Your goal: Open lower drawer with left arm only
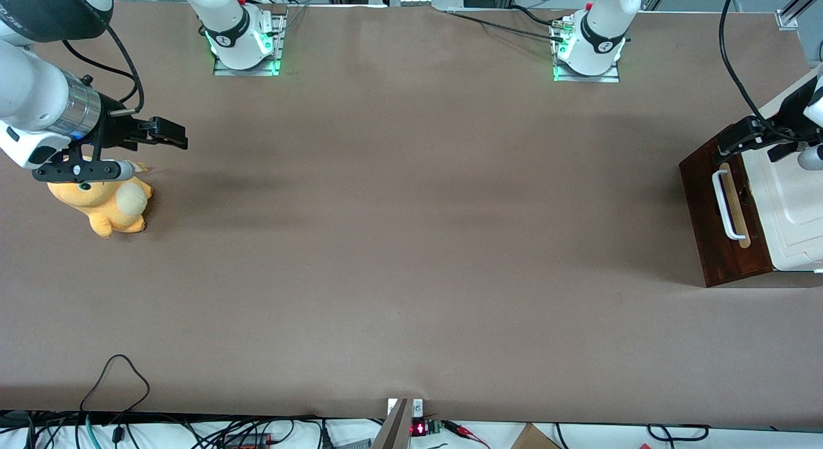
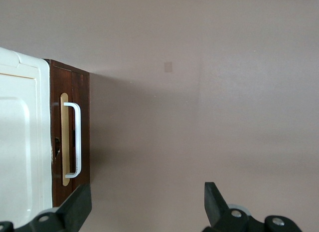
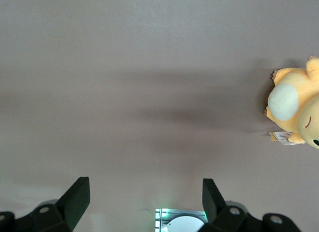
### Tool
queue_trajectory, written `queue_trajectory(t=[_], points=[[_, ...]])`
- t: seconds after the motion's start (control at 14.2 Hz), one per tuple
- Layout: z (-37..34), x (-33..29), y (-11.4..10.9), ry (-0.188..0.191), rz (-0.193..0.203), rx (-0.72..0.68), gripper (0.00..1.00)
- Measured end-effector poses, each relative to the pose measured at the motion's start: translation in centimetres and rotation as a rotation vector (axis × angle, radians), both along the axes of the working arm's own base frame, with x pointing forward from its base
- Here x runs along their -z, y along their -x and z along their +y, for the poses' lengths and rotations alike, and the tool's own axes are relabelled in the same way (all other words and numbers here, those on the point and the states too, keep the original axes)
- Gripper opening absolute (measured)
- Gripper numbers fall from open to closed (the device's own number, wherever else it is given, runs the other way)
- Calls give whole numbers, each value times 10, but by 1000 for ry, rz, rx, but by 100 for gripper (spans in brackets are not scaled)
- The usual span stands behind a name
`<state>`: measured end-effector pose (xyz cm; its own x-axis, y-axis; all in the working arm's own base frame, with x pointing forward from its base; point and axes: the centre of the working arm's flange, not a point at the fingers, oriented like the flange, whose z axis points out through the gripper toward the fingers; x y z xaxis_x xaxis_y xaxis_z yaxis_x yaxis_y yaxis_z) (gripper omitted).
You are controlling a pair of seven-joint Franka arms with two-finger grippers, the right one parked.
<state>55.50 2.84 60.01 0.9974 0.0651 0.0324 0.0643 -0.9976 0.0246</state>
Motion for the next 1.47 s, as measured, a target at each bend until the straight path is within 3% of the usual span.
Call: queue_trajectory(t=[0.63,1.47], points=[[0,1,0,0,4,0,100],[-9,33,-5,-7,74,20,100]])
